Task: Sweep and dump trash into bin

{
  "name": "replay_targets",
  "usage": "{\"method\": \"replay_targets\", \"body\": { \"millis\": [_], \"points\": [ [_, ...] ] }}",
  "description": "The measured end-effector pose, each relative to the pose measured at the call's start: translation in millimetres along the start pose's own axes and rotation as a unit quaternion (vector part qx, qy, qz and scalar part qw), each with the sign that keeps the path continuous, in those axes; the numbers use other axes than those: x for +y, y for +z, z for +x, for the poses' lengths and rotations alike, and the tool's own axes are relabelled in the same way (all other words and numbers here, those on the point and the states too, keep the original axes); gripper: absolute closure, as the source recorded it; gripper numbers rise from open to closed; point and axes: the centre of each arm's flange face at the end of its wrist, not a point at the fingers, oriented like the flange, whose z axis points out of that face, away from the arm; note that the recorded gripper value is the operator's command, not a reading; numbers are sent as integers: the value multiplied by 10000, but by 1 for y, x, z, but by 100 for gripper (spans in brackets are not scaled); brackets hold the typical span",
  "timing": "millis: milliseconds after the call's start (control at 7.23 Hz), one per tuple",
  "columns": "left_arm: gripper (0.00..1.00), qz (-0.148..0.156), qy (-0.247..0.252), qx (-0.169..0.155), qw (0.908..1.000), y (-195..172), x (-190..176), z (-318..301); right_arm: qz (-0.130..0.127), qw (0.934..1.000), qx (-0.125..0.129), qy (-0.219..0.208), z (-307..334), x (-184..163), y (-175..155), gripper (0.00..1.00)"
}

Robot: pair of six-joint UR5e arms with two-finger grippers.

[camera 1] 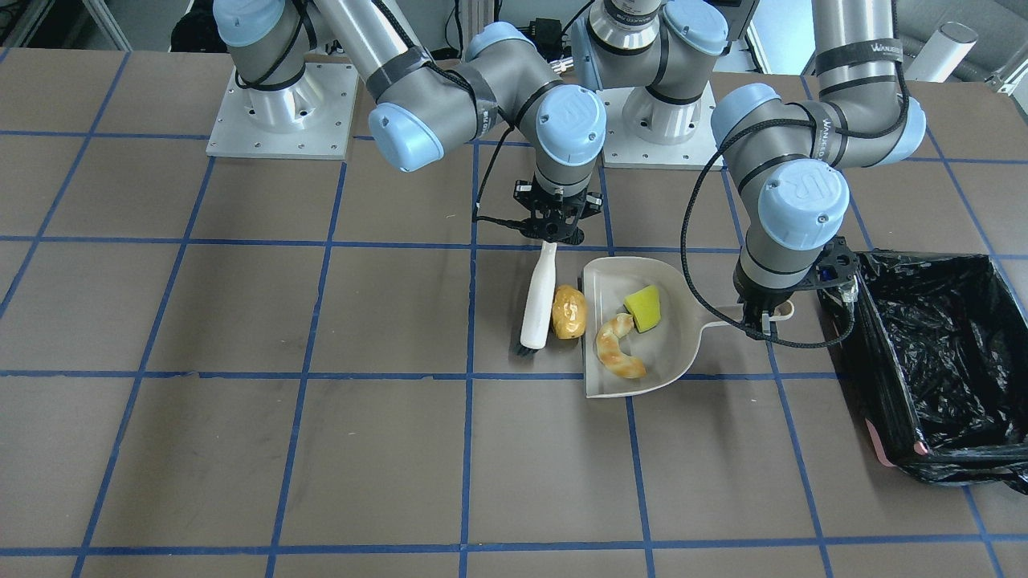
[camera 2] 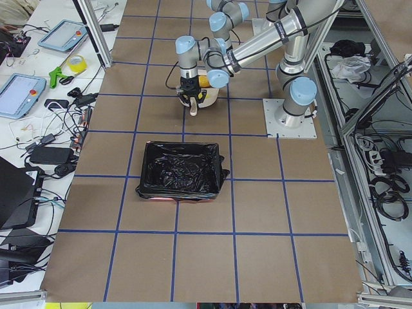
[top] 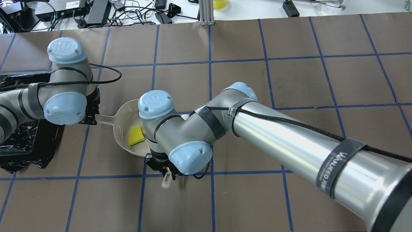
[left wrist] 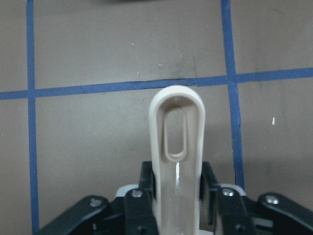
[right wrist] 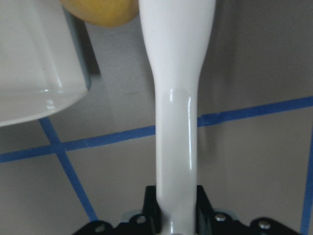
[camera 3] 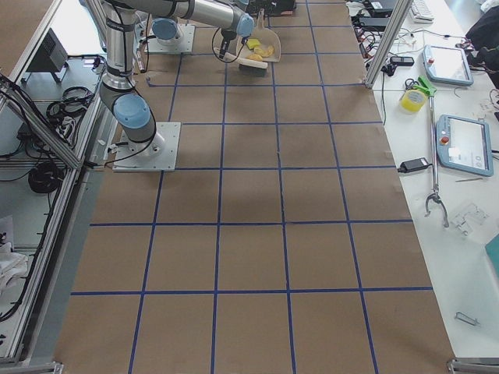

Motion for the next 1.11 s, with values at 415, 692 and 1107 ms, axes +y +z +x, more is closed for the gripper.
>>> {"method": "replay_targets", "body": {
  "millis": [415,692,1107],
  "points": [
    [100,-2,-9,15,10000,-1,0,1,63,9994,-252,-237,-54,-20,-5,88],
    [100,-13,-7,49,10000,-3,0,1,140,9988,-214,-428,-59,-25,-11,88],
    [100,-57,-4,162,9999,-14,-2,5,210,9990,248,-317,-1,-41,-76,88]
  ]
}}
